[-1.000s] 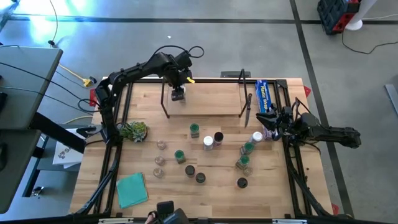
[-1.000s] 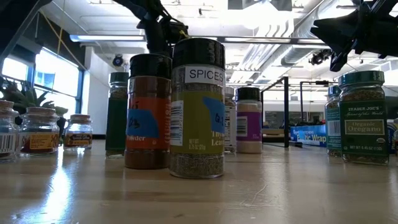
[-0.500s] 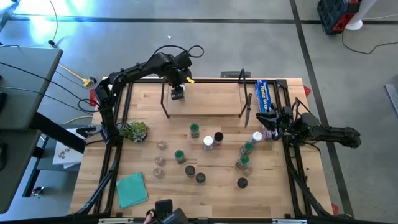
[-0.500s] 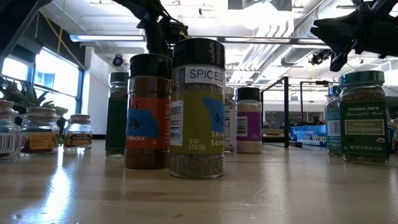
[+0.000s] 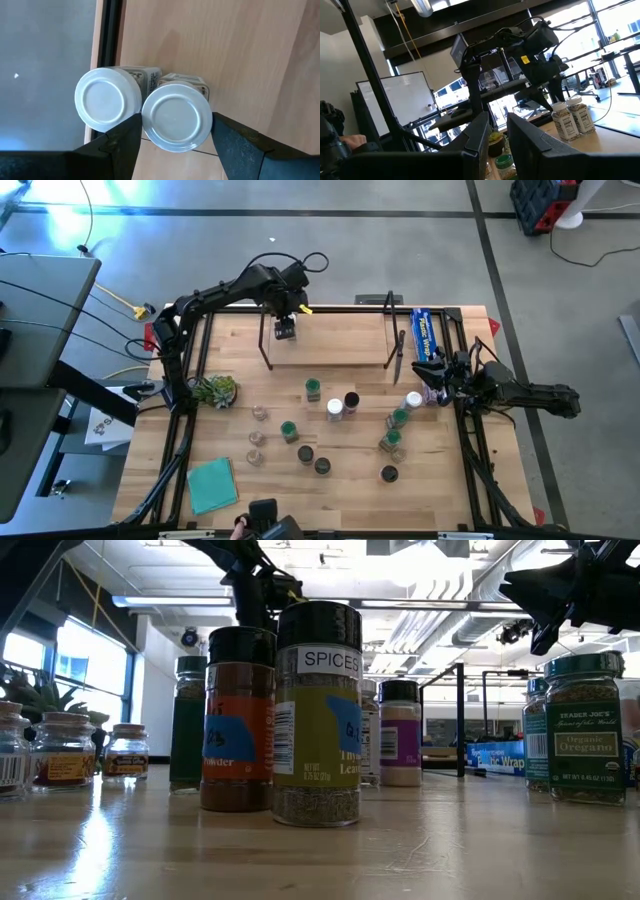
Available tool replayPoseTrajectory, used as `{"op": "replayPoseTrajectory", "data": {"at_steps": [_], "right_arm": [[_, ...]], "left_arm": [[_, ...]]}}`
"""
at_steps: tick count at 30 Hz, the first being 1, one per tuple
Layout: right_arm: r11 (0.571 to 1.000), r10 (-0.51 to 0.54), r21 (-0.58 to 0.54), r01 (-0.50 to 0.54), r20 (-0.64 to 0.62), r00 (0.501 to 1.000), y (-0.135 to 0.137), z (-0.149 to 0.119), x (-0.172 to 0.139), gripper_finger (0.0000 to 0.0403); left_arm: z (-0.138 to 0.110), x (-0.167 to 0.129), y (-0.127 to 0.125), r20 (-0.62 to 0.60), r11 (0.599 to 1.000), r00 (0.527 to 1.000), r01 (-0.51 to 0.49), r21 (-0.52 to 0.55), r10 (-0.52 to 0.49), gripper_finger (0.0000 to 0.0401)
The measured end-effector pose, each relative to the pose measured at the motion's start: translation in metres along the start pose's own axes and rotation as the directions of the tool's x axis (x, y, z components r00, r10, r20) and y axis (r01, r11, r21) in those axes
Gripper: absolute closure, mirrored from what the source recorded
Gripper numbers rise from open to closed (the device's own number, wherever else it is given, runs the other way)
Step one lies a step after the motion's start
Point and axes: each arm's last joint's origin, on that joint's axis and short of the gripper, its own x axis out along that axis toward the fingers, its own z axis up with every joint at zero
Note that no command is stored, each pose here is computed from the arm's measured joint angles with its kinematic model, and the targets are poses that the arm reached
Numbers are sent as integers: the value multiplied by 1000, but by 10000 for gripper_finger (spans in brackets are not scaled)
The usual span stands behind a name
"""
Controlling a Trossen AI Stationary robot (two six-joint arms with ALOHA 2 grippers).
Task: Shelf spices
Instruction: Put the white seasoning bottle on the shelf aligned with the other white seasoning bottle
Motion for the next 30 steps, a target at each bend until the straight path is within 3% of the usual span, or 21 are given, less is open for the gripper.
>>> {"op": "replayPoseTrajectory", "data": {"at_steps": [30], "right_arm": [[1000, 0, 0, 0, 0, 1000, 0, 0, 0, 337]], "left_arm": [[0, 0, -1, 6, 1000, 1000, 14, -6, -14, 173]]}}
